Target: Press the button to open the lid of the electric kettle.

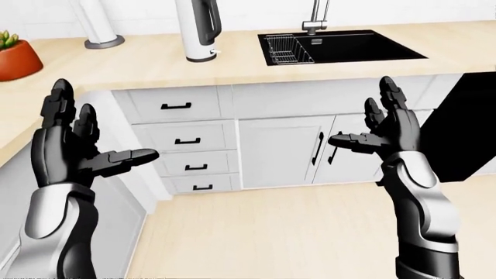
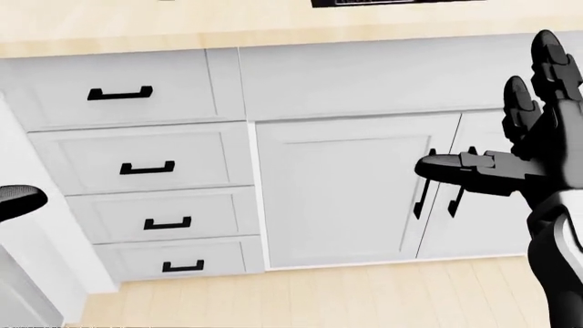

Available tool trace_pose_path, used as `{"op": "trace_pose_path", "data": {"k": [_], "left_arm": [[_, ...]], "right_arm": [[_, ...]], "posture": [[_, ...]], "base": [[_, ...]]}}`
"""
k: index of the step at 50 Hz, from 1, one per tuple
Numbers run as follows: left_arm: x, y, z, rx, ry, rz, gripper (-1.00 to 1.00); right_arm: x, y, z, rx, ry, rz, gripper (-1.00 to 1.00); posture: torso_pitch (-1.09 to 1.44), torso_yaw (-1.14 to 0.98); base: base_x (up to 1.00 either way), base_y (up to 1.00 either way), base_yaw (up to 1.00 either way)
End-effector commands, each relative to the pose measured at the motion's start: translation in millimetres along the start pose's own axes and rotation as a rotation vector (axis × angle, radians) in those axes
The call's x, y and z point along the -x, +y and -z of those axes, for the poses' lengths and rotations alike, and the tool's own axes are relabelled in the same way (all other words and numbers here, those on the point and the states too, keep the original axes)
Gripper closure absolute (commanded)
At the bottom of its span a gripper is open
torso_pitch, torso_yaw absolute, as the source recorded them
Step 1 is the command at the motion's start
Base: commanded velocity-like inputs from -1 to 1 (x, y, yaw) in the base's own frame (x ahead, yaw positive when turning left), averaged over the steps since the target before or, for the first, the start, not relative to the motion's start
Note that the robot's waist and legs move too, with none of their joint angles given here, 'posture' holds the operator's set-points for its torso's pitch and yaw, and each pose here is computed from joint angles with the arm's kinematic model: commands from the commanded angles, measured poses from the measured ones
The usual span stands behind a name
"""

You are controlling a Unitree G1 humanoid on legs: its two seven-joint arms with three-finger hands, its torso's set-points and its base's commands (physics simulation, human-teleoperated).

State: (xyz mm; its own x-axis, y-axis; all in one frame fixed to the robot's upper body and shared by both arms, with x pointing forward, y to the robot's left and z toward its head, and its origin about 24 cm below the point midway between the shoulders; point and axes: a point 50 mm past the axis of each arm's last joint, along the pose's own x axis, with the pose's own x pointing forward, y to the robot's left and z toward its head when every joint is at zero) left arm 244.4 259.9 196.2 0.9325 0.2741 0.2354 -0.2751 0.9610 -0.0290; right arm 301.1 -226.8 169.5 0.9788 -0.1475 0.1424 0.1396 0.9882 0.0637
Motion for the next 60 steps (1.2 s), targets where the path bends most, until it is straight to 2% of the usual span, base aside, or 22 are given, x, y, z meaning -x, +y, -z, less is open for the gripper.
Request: {"op": "trace_pose_path", "data": {"k": [1, 41, 60], "left_arm": [[0.1, -4.4, -16.9, -0.002, -0.091, 0.025, -1.0], [1.5, -5.3, -17.7, 0.004, -0.09, 0.028, -1.0], [1.2, -3.6, -20.9, 0.006, -0.097, 0.021, -1.0]], "right_arm": [[-0.9, -2.0, -22.6, 0.014, -0.106, 0.01, -1.0], [3.6, 1.6, -24.7, 0.018, -0.119, -0.017, -1.0], [4.5, 3.0, -27.4, 0.005, -0.117, -0.022, -1.0]], "posture": [[0.0, 0.0], [0.0, 0.0], [0.0, 0.0]], "base": [[0.07, 0.2, 0.0], [0.32, 0.03, 0.0], [0.44, 0.43, 0.0]]}}
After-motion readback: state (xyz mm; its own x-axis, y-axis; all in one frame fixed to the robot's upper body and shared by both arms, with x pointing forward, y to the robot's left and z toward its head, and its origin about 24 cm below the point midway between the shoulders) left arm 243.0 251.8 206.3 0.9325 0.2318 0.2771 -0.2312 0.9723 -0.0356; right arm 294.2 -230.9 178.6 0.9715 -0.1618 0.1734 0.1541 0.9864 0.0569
